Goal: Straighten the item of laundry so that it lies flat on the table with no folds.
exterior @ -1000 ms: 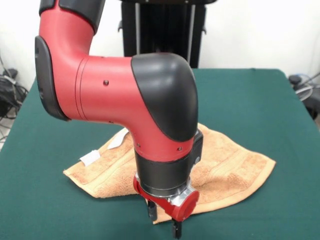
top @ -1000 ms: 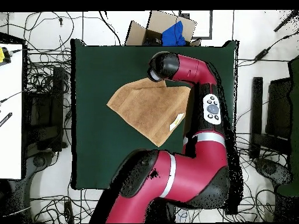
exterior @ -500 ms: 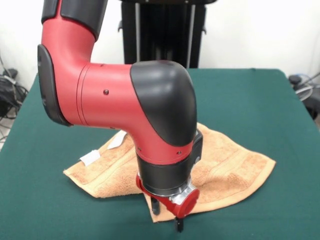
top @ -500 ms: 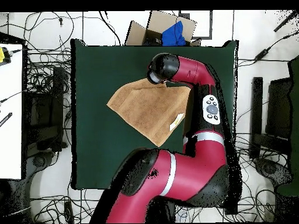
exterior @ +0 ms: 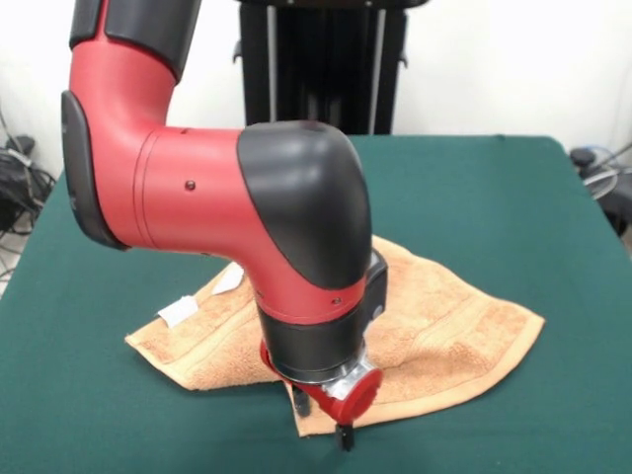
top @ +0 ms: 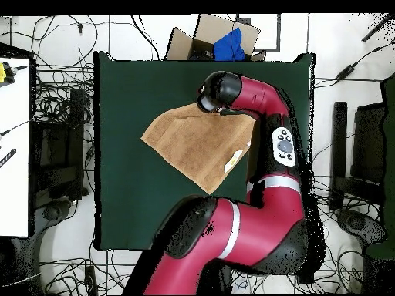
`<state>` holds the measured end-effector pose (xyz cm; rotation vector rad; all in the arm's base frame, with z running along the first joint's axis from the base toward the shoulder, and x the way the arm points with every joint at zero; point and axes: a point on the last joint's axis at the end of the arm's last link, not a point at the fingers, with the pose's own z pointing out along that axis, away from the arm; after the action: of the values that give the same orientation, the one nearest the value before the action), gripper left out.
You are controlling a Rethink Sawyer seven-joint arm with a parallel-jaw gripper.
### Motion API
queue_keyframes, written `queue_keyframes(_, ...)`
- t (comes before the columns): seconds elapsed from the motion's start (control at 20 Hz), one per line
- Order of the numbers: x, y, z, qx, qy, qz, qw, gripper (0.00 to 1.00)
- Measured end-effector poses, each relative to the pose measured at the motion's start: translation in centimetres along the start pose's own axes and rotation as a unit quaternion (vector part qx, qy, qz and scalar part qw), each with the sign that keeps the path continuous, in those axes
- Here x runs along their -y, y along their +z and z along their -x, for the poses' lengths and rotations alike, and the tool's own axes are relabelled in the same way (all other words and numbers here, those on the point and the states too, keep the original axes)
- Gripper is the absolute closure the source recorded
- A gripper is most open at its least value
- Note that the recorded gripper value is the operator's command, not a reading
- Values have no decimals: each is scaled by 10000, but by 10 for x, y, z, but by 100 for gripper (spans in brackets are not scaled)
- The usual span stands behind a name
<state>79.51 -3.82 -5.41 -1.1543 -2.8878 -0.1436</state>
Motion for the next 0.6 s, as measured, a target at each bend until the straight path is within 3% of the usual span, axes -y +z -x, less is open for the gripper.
queue_keyframes(0.6, 35, -1, 28, -112, 127, 163, 9997, 0)
